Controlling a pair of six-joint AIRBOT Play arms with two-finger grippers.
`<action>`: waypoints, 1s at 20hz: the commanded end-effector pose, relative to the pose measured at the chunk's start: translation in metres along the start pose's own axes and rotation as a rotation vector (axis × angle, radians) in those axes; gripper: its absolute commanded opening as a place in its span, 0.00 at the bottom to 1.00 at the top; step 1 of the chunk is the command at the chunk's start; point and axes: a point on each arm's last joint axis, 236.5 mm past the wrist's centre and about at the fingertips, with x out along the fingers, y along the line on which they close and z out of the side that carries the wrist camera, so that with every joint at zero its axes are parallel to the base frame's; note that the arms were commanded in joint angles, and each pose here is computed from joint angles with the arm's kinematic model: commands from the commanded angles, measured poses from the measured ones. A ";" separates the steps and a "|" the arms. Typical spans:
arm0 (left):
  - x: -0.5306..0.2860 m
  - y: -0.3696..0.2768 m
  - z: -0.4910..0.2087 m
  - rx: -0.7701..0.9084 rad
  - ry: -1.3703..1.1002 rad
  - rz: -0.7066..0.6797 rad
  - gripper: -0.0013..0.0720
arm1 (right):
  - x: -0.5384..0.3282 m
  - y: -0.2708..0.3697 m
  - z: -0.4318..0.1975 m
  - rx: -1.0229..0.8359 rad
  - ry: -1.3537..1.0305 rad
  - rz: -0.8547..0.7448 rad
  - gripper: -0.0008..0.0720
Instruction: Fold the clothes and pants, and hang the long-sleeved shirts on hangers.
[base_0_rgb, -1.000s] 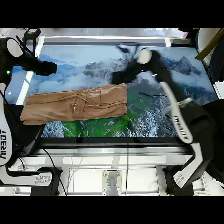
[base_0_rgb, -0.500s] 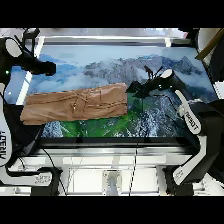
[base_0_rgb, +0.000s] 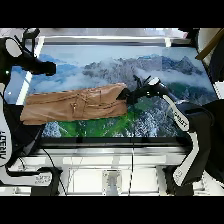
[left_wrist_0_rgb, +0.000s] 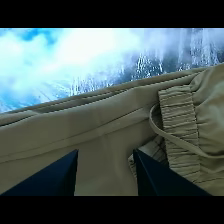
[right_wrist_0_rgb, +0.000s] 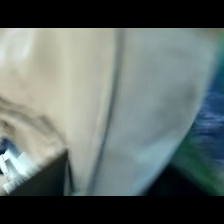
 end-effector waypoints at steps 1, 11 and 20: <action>0.001 0.001 0.000 -0.001 0.001 0.001 0.52 | -0.001 0.041 -0.020 -0.071 0.094 0.078 0.04; 0.031 -0.127 -0.025 0.012 0.088 -0.345 0.03 | -0.202 0.117 -0.020 -0.254 -0.012 -0.078 0.04; 0.138 -0.338 -0.114 0.332 0.175 -0.490 0.03 | -0.198 0.134 -0.018 -0.241 -0.034 -0.134 0.04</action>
